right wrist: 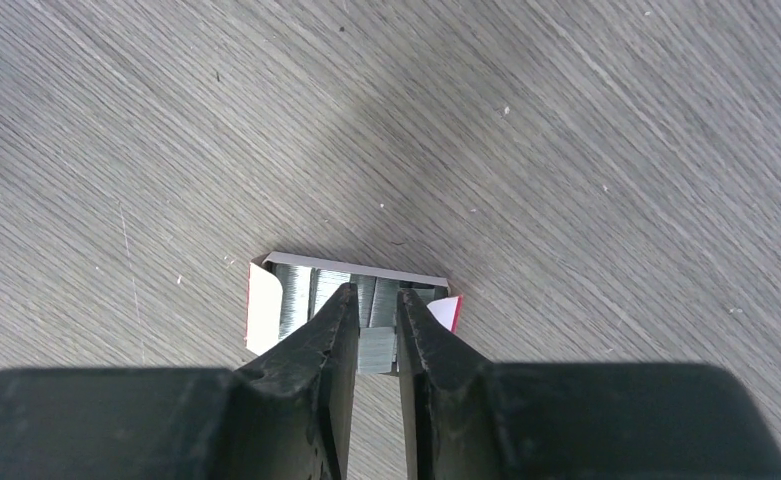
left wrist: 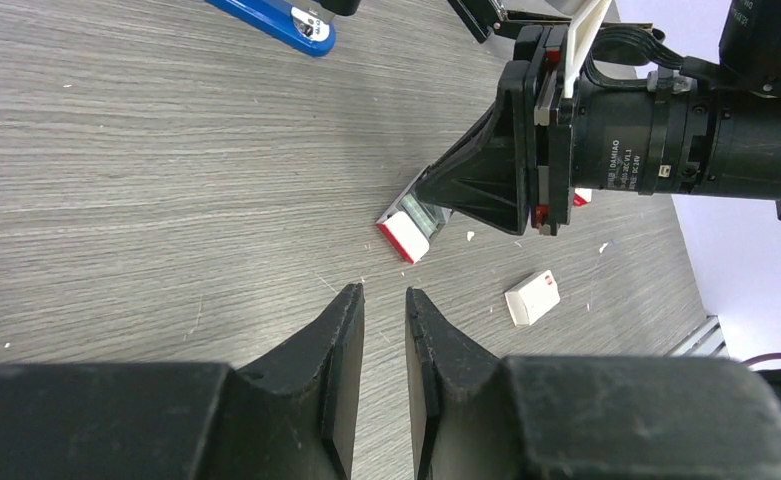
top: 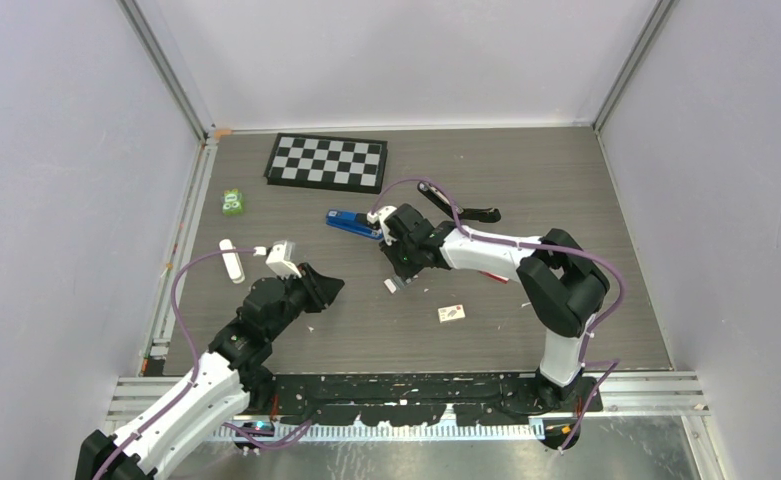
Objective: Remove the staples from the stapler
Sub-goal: Place the staple in the staple box, then pick up the staple from the center of the board.
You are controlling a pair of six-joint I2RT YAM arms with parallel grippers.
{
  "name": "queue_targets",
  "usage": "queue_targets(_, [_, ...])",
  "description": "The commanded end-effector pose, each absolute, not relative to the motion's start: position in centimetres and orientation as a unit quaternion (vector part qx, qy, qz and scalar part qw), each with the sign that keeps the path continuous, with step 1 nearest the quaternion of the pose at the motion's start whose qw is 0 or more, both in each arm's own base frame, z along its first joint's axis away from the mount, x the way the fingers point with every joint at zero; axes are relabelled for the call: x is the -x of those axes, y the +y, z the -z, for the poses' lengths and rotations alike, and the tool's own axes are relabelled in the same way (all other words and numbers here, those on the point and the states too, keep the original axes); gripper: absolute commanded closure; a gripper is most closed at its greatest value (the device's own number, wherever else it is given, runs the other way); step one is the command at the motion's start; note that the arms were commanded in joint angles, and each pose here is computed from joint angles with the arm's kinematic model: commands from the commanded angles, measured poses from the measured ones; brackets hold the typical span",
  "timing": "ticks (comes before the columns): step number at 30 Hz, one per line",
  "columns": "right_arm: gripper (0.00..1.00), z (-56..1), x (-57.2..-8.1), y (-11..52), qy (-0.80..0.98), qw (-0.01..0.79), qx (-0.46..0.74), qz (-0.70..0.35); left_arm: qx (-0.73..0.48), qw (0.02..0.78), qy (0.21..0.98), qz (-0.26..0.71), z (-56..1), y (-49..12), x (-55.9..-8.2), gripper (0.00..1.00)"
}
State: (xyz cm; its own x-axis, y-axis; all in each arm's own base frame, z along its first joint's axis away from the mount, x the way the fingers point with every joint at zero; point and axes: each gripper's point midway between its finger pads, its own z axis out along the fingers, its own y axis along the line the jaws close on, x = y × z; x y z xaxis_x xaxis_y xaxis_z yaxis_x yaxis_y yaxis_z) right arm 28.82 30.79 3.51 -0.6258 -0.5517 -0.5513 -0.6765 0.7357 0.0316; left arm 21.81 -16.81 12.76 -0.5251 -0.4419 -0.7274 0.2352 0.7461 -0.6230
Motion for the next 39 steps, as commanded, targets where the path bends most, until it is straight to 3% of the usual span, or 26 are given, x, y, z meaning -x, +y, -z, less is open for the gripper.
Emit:
queue_targets(1, [0.74, -5.8, -29.8, 32.1, 0.882, 0.291, 0.345, -0.132, 0.066, 0.486, 0.794, 0.359, -13.3, -16.9, -21.8, 0.76])
queue_targets(12, [0.70, -6.3, -29.3, 32.7, 0.879, 0.286, 0.350, -0.151, 0.064, 0.484, 0.793, 0.363, -13.4, -17.0, -21.7, 0.76])
queue_targets(18, [0.69, -9.8, -29.4, 33.1, 0.865, 0.311, 0.355, -0.168, 0.052, 0.490, 0.792, 0.359, -13.8, -17.0, -21.6, 0.76])
queue_targets(30, [0.67, -17.4, -25.4, 31.7, 0.790, 0.278, 0.463, -0.292, 0.053, 0.471, 0.854, 0.216, -14.4, -13.0, -21.8, 0.28])
queue_targets(34, [0.65, -18.8, -24.8, 30.3, 0.781, 0.264, 0.457, -0.335, 0.091, 0.456, 0.873, 0.149, -13.9, -10.7, -22.2, 0.24])
queue_targets(39, [0.65, -20.2, -24.5, 29.5, 0.773, 0.272, 0.448, -0.358, 0.223, 0.443, 0.865, 0.083, -12.6, -6.0, -22.9, 0.21])
